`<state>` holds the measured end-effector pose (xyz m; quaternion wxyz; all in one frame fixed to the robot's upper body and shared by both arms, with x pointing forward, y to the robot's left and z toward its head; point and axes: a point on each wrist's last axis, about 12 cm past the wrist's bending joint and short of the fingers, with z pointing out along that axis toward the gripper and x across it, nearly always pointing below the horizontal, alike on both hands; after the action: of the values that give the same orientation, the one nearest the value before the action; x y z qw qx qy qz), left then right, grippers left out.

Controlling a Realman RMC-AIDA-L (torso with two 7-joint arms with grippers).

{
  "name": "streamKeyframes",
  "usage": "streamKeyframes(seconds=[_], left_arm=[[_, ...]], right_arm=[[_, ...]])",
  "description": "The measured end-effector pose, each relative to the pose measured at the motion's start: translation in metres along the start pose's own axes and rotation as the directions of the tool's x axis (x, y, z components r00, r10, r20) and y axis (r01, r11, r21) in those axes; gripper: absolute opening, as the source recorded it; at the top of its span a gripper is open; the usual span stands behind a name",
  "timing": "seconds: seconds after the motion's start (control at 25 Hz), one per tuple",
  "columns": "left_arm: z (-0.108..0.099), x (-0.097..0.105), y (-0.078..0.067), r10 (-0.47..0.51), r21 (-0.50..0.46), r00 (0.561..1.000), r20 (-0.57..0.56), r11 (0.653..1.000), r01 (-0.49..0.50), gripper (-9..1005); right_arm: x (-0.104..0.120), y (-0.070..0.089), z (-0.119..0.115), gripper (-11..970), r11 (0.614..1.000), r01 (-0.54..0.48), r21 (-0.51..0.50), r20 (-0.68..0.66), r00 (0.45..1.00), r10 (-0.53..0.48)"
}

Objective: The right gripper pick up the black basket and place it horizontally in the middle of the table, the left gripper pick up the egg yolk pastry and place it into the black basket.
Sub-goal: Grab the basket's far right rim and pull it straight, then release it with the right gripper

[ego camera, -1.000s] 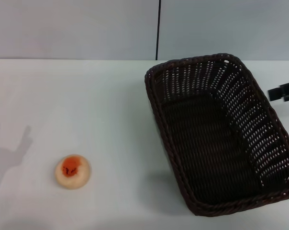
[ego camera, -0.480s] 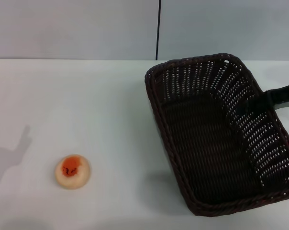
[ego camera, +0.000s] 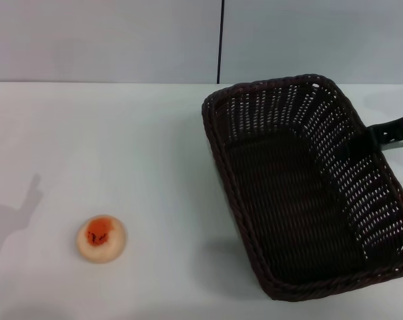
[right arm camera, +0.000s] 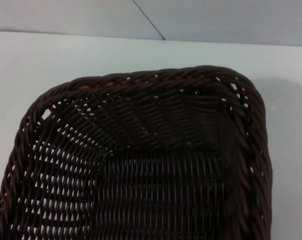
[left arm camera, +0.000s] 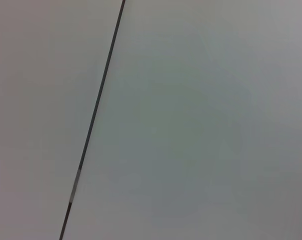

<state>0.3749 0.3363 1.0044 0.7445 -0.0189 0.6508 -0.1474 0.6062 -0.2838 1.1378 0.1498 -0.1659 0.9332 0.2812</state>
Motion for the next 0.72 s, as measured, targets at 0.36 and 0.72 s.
streamKeyframes(seconds=[0.36,0.72], left_arm=[[-0.001,-0.001,0.001,0.000,0.001,1.000,0.002,1.000,0.000,818],[-0.013,-0.006,0.001,0.004,0.002,1.000,0.030,1.000,-0.004,817]], right_arm=[[-0.005,0.009,0.000,245,0.993,0.117,0.002,-0.007,0.993,-0.117],[-0.031,0.039,-0.026,148,0.867,0.498,0.011,-0.008,0.867,-0.497]])
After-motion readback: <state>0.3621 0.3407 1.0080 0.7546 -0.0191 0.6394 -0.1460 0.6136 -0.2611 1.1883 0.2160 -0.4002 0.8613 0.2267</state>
